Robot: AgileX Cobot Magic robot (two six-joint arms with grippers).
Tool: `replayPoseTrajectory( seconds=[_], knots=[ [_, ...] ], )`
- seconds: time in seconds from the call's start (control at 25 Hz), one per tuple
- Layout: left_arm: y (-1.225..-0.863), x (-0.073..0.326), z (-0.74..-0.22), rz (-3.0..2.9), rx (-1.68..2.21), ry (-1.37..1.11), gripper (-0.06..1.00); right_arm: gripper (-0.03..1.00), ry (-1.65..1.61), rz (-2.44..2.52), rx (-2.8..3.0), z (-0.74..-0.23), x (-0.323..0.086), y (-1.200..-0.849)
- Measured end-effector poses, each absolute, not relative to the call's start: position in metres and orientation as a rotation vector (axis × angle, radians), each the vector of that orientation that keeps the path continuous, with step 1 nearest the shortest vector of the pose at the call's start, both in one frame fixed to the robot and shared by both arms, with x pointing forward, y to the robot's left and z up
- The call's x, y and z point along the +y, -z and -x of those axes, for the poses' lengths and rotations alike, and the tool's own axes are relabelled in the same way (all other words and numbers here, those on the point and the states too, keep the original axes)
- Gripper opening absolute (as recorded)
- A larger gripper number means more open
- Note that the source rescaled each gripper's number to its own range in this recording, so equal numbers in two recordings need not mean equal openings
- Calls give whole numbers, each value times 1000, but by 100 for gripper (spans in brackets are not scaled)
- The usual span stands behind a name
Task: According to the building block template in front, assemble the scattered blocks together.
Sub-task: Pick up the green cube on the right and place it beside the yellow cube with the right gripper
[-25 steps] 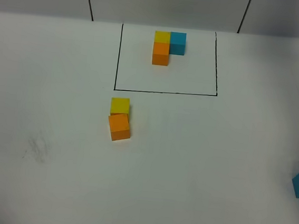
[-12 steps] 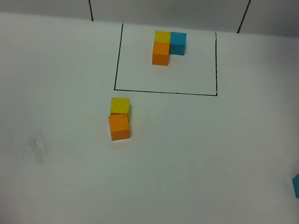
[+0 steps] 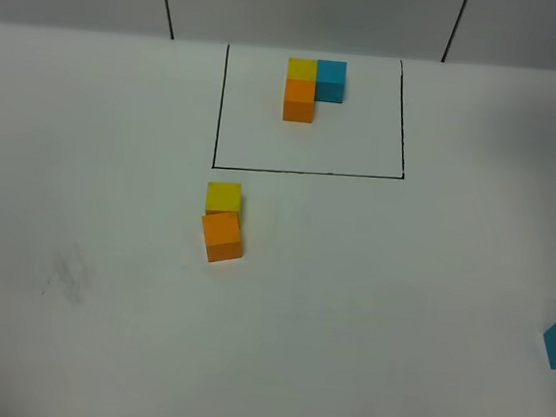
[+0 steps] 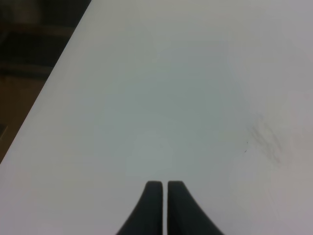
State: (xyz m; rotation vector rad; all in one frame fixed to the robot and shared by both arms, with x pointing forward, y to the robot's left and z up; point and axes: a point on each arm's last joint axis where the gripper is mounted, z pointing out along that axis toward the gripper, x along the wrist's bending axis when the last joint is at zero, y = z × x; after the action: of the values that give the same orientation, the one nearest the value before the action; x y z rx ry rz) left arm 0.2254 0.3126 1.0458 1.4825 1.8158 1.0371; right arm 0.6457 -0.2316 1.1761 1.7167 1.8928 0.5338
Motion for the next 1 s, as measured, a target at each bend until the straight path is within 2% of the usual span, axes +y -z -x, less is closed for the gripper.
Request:
replayPoseTrajectory(
  seconds=[0.12, 0.48, 1.0],
  knots=[
    [-1046, 313, -225, -1483, 1816, -1037, 0, 0, -465, -1746, 1941, -635, -234, -1161],
    [-1046, 313, -225, -1483, 1816, -1037, 0, 0, -148, -1872, 2121, -610, -239, -1079],
    [-1046, 313, -225, -1483, 1816, -1037, 0, 0, 3, -1950, 2199, -567, -246, -997]
  ],
)
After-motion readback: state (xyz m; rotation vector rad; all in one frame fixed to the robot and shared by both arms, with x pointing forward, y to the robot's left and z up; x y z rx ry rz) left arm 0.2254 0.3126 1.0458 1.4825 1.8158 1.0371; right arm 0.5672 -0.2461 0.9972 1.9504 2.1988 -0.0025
